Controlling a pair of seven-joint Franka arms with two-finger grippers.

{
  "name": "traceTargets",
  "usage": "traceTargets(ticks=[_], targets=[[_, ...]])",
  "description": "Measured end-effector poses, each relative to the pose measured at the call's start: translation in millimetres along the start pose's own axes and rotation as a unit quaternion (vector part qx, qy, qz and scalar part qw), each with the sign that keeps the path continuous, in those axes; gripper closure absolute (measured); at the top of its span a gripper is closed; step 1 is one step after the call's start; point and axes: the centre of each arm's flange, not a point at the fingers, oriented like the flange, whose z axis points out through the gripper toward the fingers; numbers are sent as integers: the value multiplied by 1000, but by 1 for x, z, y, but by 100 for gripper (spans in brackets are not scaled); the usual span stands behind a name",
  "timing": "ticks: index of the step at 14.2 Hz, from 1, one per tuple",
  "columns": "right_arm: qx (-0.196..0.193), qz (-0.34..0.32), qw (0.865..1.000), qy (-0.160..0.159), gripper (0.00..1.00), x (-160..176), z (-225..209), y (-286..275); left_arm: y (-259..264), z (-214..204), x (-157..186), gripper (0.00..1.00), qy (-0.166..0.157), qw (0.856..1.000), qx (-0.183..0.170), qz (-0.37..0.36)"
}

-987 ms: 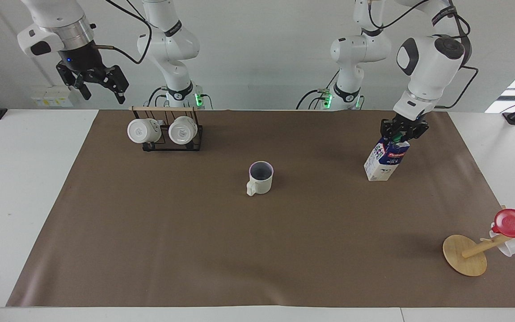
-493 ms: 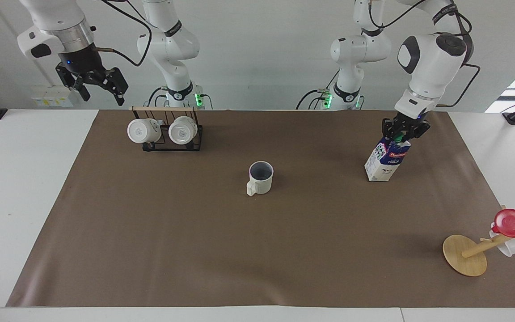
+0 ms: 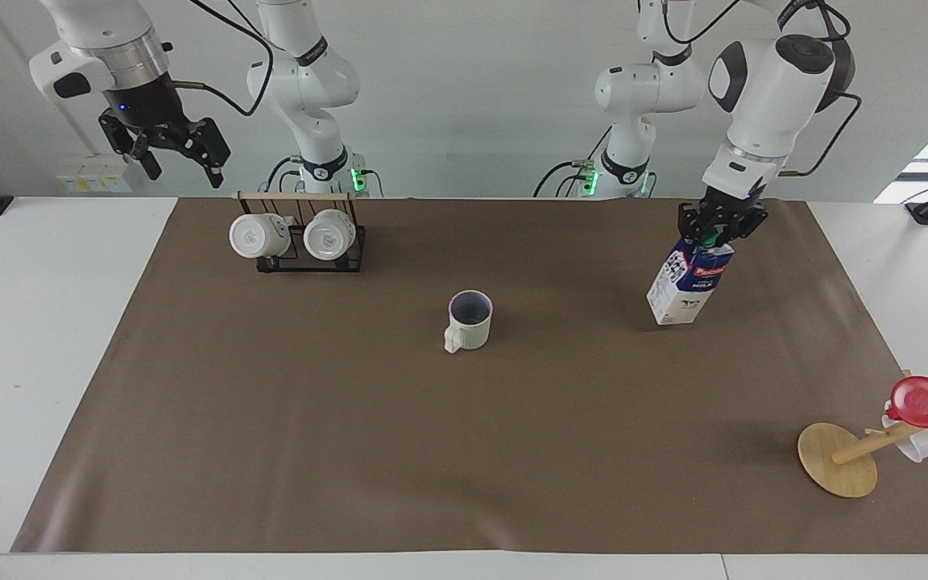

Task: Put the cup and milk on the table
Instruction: 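Carry the milk carton with the left gripper toward the black-and-white mug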

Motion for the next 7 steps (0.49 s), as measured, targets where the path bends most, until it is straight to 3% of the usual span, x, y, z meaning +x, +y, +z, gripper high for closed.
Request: traceTargets(ticks=[7], targets=[[0,0,1000,1,0,-1,-1,0,82,-23,4,50,7,1000,-12,-16]])
